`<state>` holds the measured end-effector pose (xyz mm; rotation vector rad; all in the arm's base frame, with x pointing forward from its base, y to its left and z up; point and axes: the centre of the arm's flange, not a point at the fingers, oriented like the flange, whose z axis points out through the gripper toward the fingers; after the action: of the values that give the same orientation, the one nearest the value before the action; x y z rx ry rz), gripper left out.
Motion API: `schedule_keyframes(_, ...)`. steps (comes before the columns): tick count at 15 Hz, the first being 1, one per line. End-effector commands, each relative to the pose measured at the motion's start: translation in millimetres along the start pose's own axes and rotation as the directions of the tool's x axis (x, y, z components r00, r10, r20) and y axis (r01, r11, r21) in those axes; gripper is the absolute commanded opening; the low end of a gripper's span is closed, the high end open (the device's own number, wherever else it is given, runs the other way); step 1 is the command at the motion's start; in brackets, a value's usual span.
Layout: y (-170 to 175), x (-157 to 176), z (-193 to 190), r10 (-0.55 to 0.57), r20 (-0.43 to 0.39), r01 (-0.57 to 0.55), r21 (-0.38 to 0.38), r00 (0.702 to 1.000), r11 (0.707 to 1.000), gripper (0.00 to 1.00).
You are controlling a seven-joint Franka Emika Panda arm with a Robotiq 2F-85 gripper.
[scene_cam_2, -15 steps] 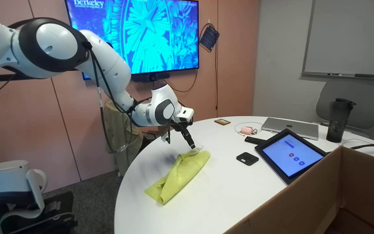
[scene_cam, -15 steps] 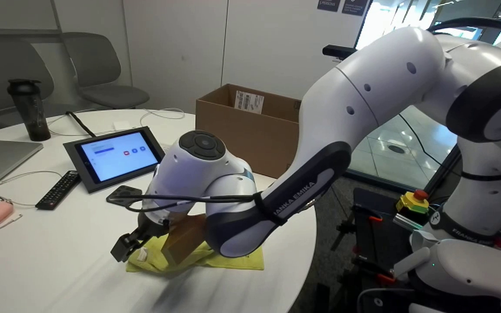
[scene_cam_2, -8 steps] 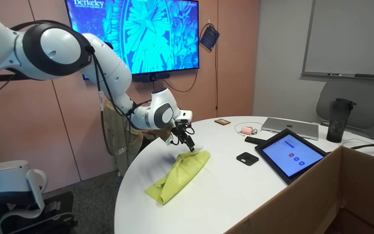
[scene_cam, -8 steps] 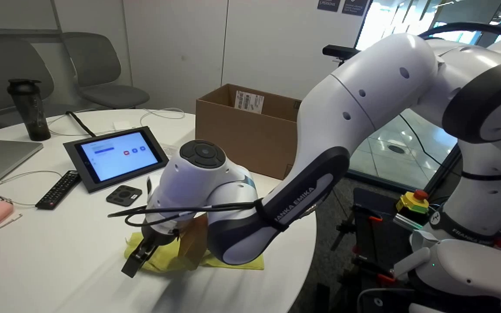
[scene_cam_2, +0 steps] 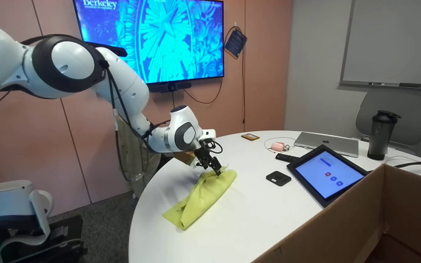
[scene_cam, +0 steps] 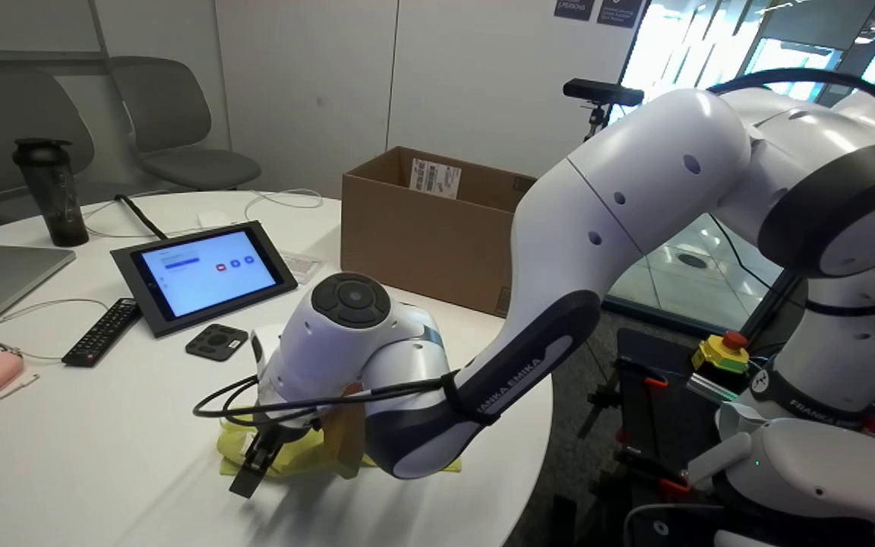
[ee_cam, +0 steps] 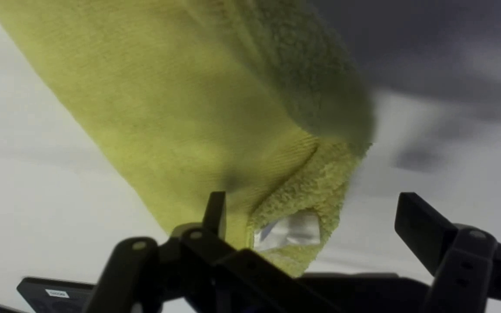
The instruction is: Put the black marker on the green towel, fold the towel twice and place it inside the box
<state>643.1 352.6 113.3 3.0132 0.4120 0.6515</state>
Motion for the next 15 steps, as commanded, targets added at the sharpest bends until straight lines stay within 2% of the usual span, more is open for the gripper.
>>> schedule_keyframes(1,-13,3,10,-0.074,-0.024,0.073,-0.035,0.997,0.997,1.0)
schedule_keyframes(7,-17,-4,22,-0.124,-0.008,0.123,-0.064,0.992,0.99,0.98)
schedule_keyframes(8,-16,-2,23,-0.122,-0.007,0.122,-0.069,0.992,0.99,0.78)
schedule_keyframes(10,-13,-1,24,-0.123,-0.005,0.122,-0.076,0.992,0.99,0.7)
schedule_keyframes(15,-3,6,22,-0.111,0.009,0.111,-0.088,0.994,0.99,0.31)
